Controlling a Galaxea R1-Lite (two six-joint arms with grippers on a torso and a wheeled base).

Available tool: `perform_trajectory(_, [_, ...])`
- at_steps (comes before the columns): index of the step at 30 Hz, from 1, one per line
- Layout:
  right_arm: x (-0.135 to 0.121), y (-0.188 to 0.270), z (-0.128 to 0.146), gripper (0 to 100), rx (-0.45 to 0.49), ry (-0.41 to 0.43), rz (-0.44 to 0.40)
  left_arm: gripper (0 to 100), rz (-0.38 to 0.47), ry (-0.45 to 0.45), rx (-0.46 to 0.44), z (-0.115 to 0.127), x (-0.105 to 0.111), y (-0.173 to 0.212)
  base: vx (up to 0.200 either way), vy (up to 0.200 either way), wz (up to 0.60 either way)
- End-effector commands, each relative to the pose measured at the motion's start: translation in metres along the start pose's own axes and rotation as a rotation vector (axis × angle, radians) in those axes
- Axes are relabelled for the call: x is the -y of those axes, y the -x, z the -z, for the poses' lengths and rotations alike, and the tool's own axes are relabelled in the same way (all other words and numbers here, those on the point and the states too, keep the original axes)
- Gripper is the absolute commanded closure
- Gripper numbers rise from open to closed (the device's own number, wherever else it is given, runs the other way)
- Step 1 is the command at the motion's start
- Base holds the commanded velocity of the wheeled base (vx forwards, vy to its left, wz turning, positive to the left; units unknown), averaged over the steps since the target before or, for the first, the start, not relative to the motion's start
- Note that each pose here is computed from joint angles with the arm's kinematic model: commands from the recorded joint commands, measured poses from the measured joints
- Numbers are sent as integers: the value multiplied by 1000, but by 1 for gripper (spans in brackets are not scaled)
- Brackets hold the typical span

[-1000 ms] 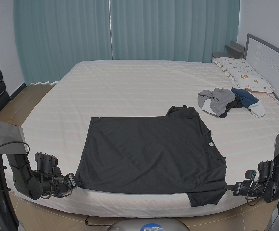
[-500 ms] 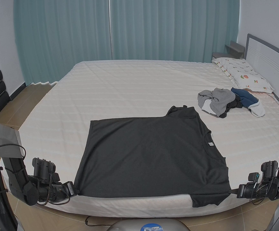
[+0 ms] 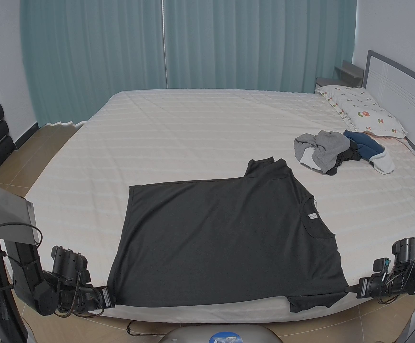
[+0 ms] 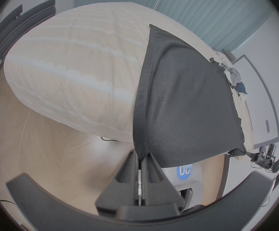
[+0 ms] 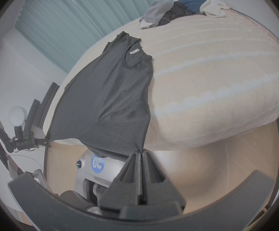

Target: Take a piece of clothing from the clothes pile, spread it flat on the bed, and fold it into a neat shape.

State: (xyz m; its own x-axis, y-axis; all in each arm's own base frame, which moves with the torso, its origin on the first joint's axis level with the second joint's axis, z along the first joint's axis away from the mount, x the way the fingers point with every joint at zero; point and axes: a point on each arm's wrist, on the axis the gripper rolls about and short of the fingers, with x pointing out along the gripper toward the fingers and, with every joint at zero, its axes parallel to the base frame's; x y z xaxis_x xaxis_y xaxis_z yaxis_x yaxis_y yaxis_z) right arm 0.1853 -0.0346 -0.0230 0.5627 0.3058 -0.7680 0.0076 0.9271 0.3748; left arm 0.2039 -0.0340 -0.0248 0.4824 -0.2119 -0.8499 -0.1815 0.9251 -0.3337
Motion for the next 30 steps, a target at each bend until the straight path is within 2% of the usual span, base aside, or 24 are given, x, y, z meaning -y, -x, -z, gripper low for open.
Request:
perform_trajectory(1, [-3, 9, 2, 100, -2, 14, 32, 100, -21, -21, -15, 6, 1, 1, 0, 0, 0])
perform_trajectory(5, [-9, 20, 7, 100, -48, 13, 45, 100, -63, -69, -24, 12, -2, 4, 0, 0, 0])
perform_trajectory(13, [-16, 36, 14, 100, -93, 2, 47, 100, -73, -110, -54, 23, -1, 9, 0, 0, 0])
perform_trajectory(15, [-18, 40, 17, 100, -120, 10, 68, 100, -106, -126, -48, 25, 0, 9, 0, 0, 0])
perform_trajectory(20, [-19, 44, 18, 100, -121, 18, 85, 100, -138, -180, -62, 33, 0, 14, 0, 0, 0])
perform_trajectory(30, [-23, 53, 23, 100, -149, 20, 110, 100, -175, -206, -86, 36, -1, 25, 0, 0, 0])
